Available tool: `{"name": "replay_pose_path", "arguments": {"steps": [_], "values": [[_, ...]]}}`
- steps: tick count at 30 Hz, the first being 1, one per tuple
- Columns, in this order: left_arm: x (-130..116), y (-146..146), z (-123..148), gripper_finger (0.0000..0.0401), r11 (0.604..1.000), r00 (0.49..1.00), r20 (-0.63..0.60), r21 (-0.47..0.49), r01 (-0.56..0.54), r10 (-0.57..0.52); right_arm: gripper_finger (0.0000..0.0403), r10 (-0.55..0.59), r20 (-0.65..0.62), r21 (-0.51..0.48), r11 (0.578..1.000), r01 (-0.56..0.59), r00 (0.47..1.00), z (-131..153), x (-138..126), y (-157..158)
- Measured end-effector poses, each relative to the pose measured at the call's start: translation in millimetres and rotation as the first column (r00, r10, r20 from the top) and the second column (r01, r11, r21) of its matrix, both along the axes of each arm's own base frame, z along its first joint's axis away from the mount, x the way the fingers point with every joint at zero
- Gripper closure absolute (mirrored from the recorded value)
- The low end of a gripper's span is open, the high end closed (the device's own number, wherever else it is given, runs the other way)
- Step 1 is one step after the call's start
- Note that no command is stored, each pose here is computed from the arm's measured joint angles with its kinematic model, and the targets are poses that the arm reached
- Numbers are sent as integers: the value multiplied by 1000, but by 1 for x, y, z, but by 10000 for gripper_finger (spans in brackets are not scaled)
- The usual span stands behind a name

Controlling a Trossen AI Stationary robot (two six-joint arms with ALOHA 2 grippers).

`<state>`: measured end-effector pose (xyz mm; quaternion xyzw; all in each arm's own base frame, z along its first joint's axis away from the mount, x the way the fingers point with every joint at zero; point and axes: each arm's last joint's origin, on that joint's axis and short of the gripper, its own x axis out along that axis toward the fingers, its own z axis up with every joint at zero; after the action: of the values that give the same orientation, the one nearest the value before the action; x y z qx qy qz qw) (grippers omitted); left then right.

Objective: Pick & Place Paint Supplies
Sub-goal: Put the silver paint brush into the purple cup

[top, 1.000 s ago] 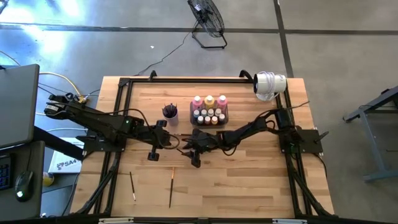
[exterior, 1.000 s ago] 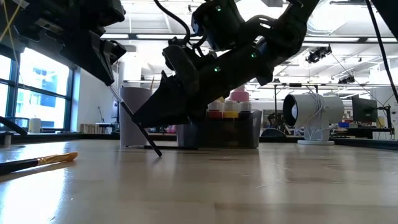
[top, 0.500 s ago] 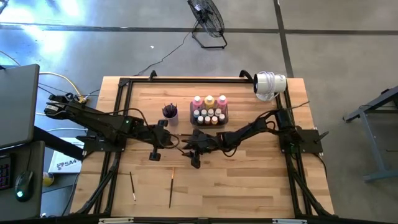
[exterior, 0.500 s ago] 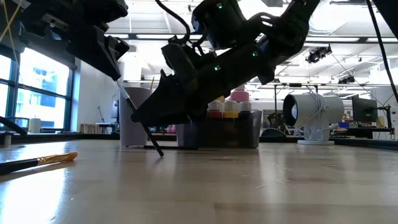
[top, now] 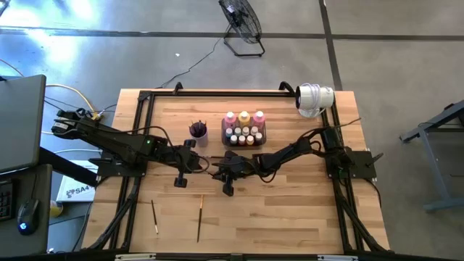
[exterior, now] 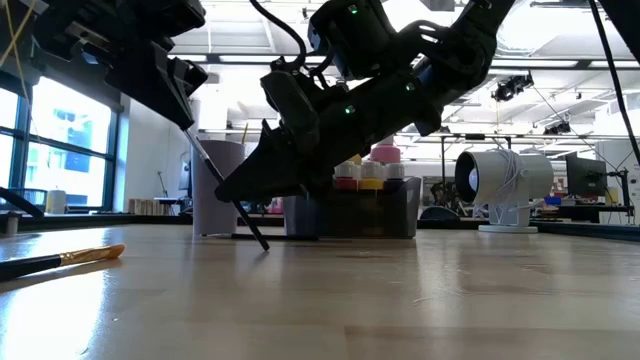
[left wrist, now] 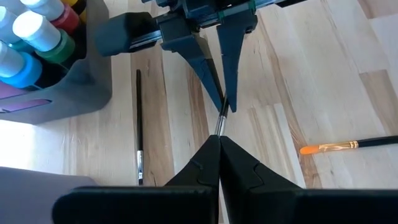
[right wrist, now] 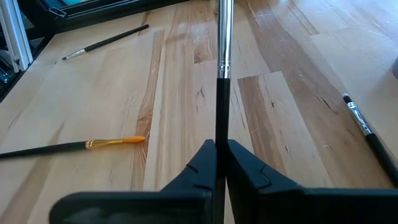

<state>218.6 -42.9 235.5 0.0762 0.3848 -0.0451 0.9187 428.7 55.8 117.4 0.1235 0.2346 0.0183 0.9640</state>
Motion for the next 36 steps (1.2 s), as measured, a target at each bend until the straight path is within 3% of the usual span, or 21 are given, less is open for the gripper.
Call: {"name": "replay_pose_path", "arguments": {"steps": [13, 28, 31, 36], "values": [[0, 0, 0, 401, 1000, 1000, 2, -15, -5, 5, 395, 21, -2, 11, 1000, -21, 1000, 0, 0, 0], [1, 1, 1, 401, 999, 999, 19, 32, -44, 43, 396, 47, -2, 17, 999, -47, 999, 0, 0, 1], [1, 1, 1, 401, 997, 997, 19, -18, -77, 77, 396, 51, -3, 18, 999, -51, 999, 0, 0, 1], [1, -2, 1, 401, 998, 999, 4, -58, 32, -32, 397, 45, -3, 18, 999, -45, 999, 0, 0, -2]]}}
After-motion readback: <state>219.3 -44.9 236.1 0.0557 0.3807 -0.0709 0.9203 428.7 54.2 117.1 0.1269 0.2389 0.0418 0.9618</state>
